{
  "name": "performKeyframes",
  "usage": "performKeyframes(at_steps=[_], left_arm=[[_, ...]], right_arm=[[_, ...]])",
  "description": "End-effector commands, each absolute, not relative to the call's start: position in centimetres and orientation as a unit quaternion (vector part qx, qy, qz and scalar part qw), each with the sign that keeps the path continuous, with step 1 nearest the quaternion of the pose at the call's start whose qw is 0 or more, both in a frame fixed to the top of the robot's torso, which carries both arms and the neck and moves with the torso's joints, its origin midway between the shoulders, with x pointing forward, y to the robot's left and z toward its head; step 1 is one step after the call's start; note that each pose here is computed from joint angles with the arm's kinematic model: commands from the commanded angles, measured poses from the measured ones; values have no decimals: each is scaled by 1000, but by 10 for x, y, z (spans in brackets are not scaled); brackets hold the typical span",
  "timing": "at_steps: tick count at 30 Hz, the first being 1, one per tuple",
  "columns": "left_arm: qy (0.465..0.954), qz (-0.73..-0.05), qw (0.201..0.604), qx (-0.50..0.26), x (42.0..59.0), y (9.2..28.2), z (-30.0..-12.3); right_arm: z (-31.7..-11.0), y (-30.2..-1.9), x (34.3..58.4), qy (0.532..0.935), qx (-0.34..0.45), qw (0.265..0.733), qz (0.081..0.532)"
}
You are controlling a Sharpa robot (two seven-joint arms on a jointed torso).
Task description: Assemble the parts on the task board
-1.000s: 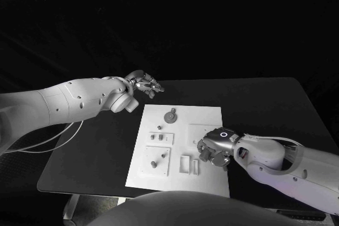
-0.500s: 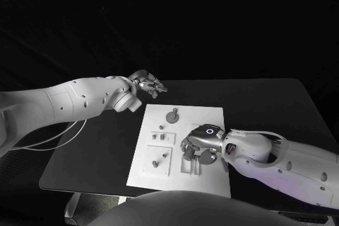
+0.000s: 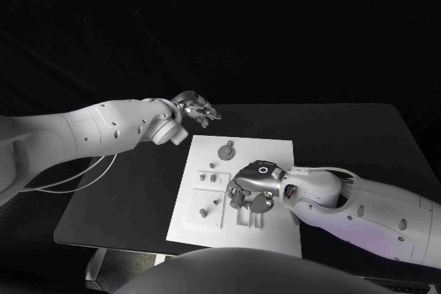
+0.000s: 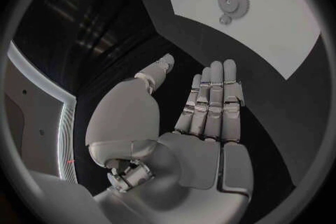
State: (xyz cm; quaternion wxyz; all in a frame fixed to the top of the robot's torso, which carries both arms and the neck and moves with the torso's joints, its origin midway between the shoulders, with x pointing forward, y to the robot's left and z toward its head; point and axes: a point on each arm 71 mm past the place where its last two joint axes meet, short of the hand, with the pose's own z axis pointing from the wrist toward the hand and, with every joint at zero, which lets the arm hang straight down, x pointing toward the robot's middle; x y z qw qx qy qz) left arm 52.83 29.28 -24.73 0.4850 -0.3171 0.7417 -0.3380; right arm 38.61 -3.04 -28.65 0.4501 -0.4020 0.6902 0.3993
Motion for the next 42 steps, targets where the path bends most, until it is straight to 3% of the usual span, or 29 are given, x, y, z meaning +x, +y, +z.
performKeyframes(at_steps=[1, 42], left_arm=[[744, -343, 480, -312, 528, 289, -247], [745, -344, 479, -311, 529, 289, -247]], right_arm=[[-288, -28, 383, 683, -425, 437, 402], [-318, -40, 377, 722, -423, 393, 380]])
